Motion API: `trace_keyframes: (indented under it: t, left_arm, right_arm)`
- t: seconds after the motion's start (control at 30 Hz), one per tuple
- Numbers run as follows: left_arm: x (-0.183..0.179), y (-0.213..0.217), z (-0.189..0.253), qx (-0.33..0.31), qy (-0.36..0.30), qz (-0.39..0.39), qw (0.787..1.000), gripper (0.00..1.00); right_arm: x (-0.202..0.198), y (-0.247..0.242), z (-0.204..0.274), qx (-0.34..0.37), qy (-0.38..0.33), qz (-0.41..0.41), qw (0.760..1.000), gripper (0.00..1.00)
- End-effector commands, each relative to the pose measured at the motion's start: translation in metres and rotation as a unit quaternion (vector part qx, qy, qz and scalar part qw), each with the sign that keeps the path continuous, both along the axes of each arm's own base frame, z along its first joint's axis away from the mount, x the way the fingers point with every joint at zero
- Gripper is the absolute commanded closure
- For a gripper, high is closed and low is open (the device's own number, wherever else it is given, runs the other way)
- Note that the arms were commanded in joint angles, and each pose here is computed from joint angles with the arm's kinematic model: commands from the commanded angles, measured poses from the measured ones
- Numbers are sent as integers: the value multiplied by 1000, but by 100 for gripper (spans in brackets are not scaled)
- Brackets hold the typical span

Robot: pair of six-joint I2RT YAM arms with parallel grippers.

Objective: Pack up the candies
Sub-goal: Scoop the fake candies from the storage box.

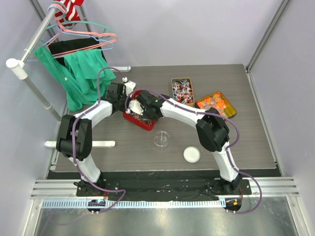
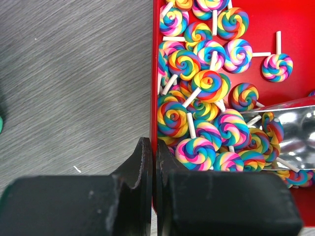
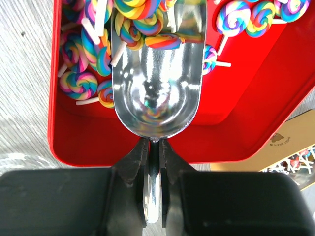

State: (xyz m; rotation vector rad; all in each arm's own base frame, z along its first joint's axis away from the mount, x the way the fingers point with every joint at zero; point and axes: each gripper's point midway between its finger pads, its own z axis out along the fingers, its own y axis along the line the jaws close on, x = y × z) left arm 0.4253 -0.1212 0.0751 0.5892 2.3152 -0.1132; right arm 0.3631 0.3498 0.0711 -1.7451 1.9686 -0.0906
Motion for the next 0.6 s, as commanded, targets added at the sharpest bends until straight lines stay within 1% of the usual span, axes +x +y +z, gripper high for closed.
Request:
trace_keyframes:
  t: [0.0,0.17,0.57]
  left_arm:
    - [14,-51,74,-111,-90,-47,989,100]
    - [9,-58,77,-130,-88,-63,986,100]
    - [4,-64,69,-142,-76,-75,984,100]
  right_arm:
    - [-2,78,19,125,-21,21,992,99]
    - [7,89,34,158,-33,-5,987,99]
    - [6,110,50,218,-8,-42,975,99]
